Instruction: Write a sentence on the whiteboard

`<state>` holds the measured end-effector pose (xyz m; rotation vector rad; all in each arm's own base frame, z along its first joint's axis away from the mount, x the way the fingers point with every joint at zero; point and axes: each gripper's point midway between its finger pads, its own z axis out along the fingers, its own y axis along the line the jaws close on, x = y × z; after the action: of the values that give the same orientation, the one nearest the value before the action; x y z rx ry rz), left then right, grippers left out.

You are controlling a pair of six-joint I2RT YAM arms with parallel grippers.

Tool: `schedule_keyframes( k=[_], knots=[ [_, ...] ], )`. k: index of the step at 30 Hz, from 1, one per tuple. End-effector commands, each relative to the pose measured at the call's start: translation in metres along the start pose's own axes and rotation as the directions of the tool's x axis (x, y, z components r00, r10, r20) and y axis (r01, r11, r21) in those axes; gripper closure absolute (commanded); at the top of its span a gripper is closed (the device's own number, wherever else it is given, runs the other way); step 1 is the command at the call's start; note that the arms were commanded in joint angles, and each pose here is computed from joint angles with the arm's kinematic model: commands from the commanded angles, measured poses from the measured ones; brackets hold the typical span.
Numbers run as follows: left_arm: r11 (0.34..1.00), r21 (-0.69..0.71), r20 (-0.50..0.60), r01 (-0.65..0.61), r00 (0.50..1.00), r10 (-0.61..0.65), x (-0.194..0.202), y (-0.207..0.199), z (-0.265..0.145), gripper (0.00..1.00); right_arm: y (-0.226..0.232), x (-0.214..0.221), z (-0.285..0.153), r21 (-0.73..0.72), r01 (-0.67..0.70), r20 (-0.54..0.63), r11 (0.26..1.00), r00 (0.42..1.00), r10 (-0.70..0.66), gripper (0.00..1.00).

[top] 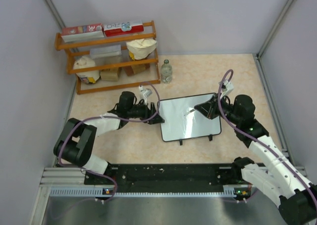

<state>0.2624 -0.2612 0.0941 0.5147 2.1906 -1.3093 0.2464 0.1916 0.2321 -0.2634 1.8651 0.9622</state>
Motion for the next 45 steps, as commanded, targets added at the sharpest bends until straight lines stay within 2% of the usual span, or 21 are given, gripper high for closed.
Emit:
schedule_keyframes(
  k=[1, 5, 13, 21, 25, 26, 27, 31, 39, 45],
  knots=[
    [0.990, -0.114, 0.087, -0.080, 0.992, 0.090, -0.020, 0.007, -0.018, 0.24, 0.011, -0.022, -0.007, -0.021, 0.044, 0.062, 0.999, 0.997, -0.043, 1.00],
    [0.981, -0.163, 0.141, -0.110, 0.981, 0.133, -0.030, 0.006, -0.030, 0.16, 0.012, -0.021, -0.009, -0.025, 0.040, 0.063, 0.999, 0.997, -0.038, 1.00],
    [0.956, -0.263, 0.220, -0.131, 0.956, 0.192, -0.071, -0.001, -0.049, 0.12, 0.014, -0.023, -0.009, -0.028, 0.049, 0.052, 0.998, 0.997, -0.048, 1.00],
    [0.928, -0.347, 0.332, -0.137, 0.908, 0.258, -0.128, -0.012, -0.065, 0.10, 0.015, -0.024, -0.008, -0.033, 0.053, 0.052, 0.998, 0.997, -0.052, 1.00],
    [0.930, -0.343, 0.357, -0.130, 0.898, 0.257, -0.128, -0.009, -0.063, 0.10, 0.014, -0.024, -0.008, -0.029, 0.049, 0.051, 0.998, 0.998, -0.047, 1.00],
    [0.927, -0.358, 0.354, -0.109, 0.903, 0.243, -0.115, 0.002, -0.061, 0.09, 0.014, -0.023, -0.008, -0.028, 0.048, 0.048, 0.998, 0.998, -0.046, 1.00],
    [0.931, -0.350, 0.397, -0.108, 0.883, 0.252, -0.120, -0.002, -0.064, 0.09, 0.013, -0.022, -0.007, -0.027, 0.047, 0.044, 0.999, 0.998, -0.046, 1.00],
    [0.944, -0.314, 0.410, -0.098, 0.883, 0.229, -0.106, -0.004, -0.064, 0.07, 0.011, -0.022, -0.005, -0.017, 0.056, 0.023, 0.998, 0.998, -0.056, 1.00],
    [0.962, -0.249, 0.329, -0.115, 0.924, 0.196, -0.090, -0.003, -0.049, 0.05, 0.010, -0.034, 0.000, -0.011, 0.102, 0.045, 0.995, 0.994, -0.101, 1.00],
    [0.990, -0.069, 0.243, -0.126, 0.960, 0.139, -0.078, -0.016, -0.027, 0.06, 0.017, -0.029, 0.014, 0.019, 0.156, 0.020, 0.988, 0.988, -0.156, 1.00]
  ],
)
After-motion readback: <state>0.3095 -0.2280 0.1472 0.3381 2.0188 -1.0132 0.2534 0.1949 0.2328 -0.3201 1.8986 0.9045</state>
